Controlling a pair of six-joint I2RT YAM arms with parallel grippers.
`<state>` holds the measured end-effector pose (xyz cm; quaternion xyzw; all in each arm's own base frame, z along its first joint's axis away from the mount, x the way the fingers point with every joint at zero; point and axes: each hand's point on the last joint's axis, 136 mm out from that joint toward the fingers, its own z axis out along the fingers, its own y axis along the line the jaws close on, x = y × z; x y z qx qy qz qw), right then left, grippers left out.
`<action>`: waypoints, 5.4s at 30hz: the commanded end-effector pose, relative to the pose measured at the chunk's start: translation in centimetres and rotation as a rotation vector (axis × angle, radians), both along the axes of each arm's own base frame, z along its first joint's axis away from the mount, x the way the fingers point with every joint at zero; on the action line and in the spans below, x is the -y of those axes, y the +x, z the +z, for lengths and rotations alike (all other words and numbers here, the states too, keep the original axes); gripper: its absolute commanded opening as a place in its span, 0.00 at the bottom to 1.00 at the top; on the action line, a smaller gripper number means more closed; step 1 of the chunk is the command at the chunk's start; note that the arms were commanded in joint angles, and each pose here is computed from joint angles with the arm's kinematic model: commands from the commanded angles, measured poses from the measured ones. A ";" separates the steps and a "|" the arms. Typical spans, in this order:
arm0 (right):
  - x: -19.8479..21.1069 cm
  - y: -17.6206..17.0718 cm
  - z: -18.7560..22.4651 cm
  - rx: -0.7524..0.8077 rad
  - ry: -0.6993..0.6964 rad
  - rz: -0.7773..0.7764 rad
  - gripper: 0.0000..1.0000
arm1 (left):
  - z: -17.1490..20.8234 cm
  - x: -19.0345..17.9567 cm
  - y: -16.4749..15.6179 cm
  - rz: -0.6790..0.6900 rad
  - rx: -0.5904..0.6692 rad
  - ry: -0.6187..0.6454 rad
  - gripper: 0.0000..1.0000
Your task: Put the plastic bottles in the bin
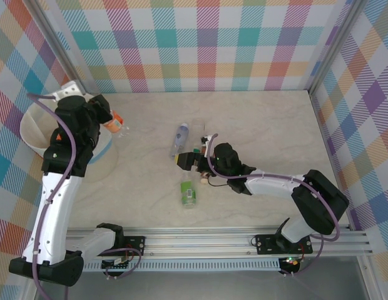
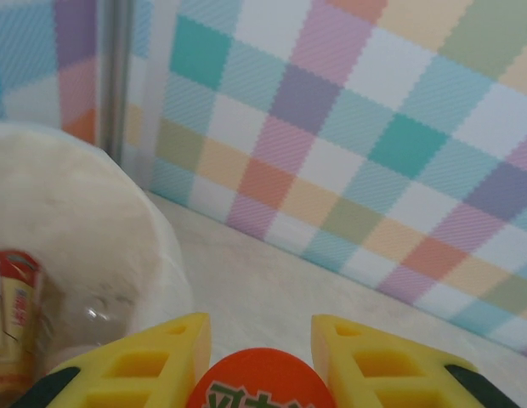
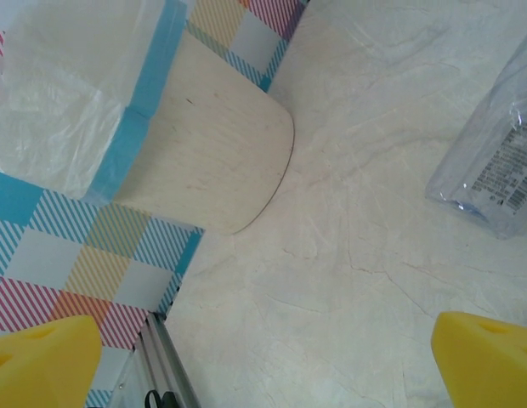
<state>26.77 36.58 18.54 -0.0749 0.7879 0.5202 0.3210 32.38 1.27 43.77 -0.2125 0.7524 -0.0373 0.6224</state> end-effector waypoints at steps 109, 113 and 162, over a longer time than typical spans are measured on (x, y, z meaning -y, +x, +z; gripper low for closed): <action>3.3 -1.5 -2.0 0.354 -0.435 -0.005 0.22 | -16.3 21.4 1.3 -0.851 -0.348 -0.536 1.00; 1.7 -2.3 -0.4 0.375 -0.369 0.069 0.23 | -17.1 23.6 0.6 -0.912 -0.346 -0.522 1.00; 2.9 -1.1 3.1 0.399 -0.355 -0.039 1.00 | -13.5 17.4 1.0 -0.643 -0.235 -0.266 0.62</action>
